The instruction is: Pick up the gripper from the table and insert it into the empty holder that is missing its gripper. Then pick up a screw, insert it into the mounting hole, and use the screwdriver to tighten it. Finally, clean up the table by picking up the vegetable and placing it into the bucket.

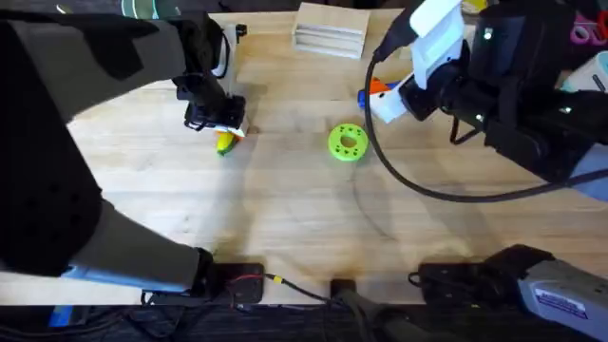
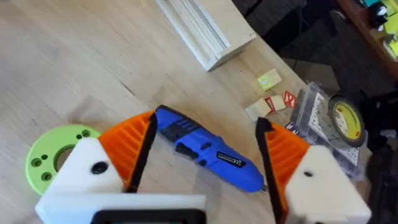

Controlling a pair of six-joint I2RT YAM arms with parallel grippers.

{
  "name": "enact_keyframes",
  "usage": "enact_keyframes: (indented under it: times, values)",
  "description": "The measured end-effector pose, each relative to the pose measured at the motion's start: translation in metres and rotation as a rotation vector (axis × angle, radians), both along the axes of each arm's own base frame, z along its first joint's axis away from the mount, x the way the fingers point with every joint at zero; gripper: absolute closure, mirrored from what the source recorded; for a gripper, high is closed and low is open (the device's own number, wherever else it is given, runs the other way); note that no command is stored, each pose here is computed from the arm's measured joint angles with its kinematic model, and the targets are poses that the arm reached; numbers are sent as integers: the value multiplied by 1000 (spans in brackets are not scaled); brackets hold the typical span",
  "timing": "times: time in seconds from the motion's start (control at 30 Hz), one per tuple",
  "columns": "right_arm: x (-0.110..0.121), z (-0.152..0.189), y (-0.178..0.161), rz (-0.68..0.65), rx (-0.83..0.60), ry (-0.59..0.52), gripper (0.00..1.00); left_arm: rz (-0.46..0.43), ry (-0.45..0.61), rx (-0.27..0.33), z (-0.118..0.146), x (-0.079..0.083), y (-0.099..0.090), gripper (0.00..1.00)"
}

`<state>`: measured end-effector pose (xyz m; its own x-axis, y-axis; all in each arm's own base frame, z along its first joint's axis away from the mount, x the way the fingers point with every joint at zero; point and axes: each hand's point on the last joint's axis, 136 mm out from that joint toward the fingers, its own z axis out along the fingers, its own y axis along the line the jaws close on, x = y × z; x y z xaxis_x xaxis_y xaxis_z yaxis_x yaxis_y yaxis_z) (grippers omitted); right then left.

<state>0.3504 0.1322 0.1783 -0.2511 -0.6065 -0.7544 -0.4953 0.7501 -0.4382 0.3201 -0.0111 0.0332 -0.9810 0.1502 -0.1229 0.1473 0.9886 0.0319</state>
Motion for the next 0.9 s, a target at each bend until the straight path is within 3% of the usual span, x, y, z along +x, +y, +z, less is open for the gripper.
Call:
enact_keyframes:
  times: [0.1,0.27,0.4,0.47,0.5,0.77,0.9]
  values:
    - [0,0,0,0,1,0,10,-6,8,2,1,-2,-1,974]
    - [0,0,0,0,1,0,9,-5,97,10,5,-21,1,975]
    - [0,0,0,0,1,0,10,-5,108,10,27,-15,1,975]
    - [0,0,0,0,1,0,10,-5,91,9,44,-7,0,975]
    - [0,0,0,0,1,0,10,-5,46,7,70,8,-1,975]
    - [0,0,0,0,1,0,9,-1,-179,2,140,62,-2,975]
    - [0,0,0,0,1,0,10,26,-315,21,164,91,9,975]
